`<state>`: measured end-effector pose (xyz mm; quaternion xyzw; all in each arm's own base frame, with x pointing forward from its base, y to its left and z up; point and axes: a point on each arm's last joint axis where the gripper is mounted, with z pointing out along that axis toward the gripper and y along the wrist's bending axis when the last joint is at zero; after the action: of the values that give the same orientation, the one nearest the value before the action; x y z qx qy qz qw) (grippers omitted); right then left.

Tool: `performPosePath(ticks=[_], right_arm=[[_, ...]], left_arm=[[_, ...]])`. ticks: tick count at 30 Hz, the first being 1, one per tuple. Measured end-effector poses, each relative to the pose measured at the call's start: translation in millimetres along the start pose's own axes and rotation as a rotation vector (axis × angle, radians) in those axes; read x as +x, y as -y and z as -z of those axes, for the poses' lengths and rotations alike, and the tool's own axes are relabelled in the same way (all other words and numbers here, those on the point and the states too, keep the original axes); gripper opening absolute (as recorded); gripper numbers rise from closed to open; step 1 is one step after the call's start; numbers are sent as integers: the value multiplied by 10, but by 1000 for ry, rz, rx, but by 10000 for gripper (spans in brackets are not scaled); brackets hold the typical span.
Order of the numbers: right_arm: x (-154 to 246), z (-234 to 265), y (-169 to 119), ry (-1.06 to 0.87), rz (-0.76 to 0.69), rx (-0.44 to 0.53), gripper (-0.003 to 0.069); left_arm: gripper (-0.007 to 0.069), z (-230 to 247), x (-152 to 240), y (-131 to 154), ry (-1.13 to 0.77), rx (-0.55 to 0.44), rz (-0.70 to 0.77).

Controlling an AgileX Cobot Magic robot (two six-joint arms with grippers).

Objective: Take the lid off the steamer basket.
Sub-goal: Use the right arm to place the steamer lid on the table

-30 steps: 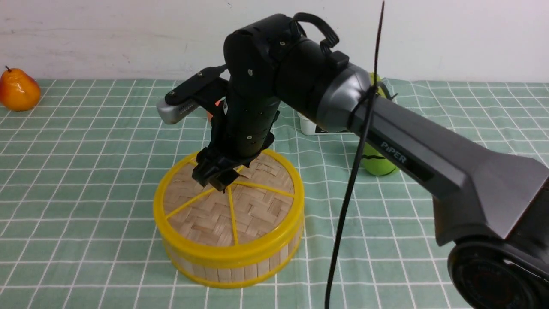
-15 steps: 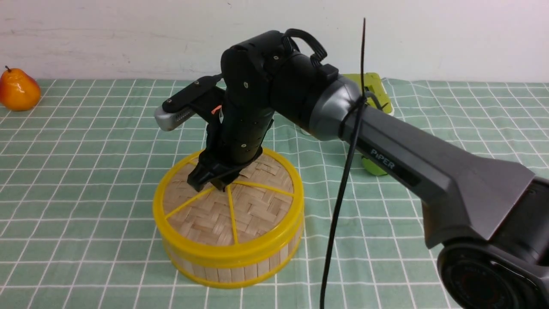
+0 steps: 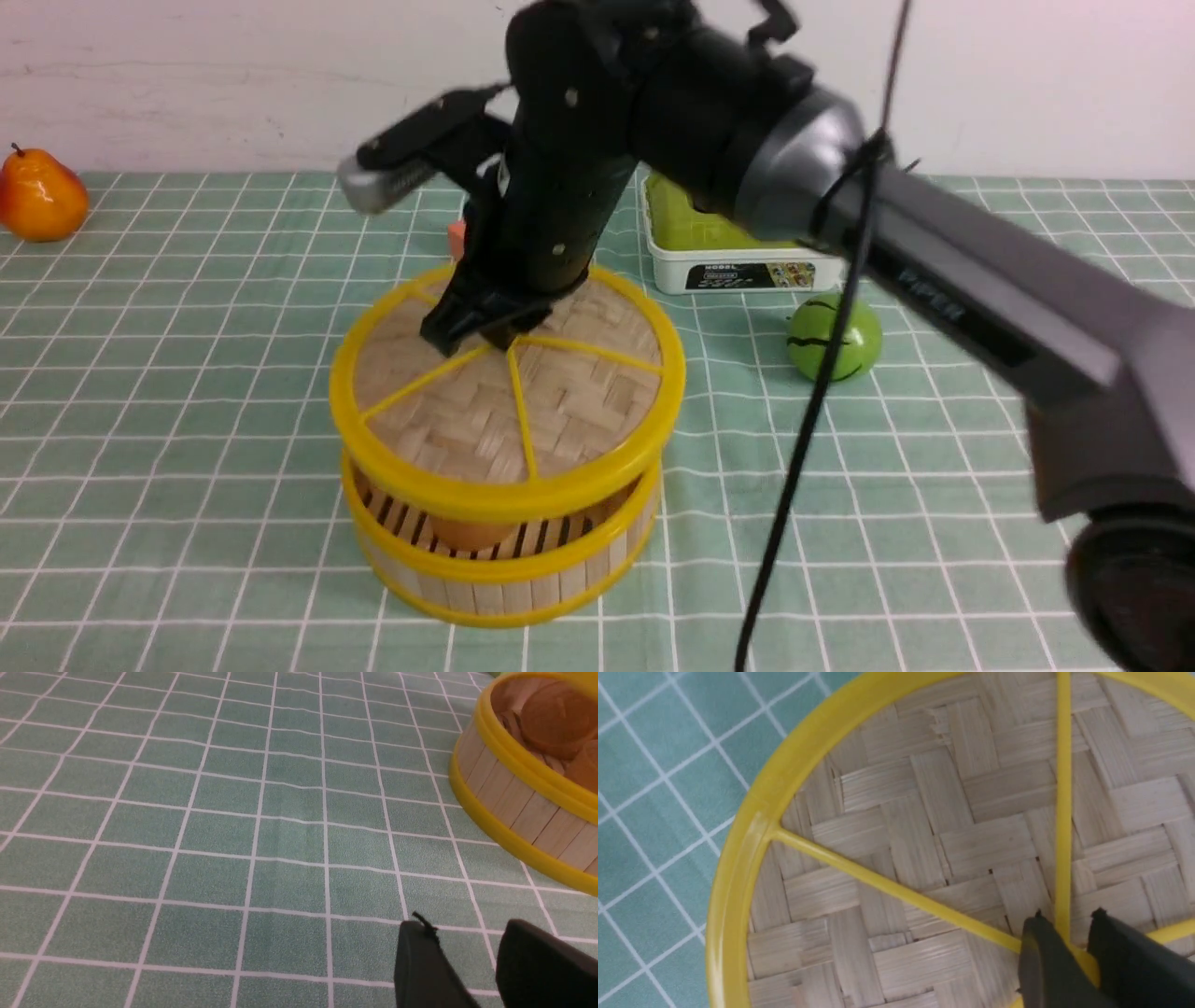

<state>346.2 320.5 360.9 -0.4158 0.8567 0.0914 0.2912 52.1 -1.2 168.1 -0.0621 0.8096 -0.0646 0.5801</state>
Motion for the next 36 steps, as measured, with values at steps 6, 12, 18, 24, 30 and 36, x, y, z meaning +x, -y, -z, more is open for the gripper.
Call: performPosePath(ticks=[6, 12, 18, 24, 30, 36], right_arm=[[127, 1211, 272, 159, -35, 127, 79], [775, 1615, 529, 56, -142, 194, 79], [1623, 1213, 702, -85, -342, 234, 79], [2026, 413, 779, -71, -413, 242, 79], [2146, -164, 854, -111, -424, 236, 79], [2213, -474, 893, -131, -446, 233, 110]], left_arm=[[239, 0, 1, 0, -1, 0, 0], [239, 0, 1, 0, -1, 0, 0], [239, 0, 1, 0, -1, 0, 0], [239, 0, 1, 0, -1, 0, 0], [239, 0, 1, 0, -1, 0, 0], [239, 0, 1, 0, -1, 0, 0]])
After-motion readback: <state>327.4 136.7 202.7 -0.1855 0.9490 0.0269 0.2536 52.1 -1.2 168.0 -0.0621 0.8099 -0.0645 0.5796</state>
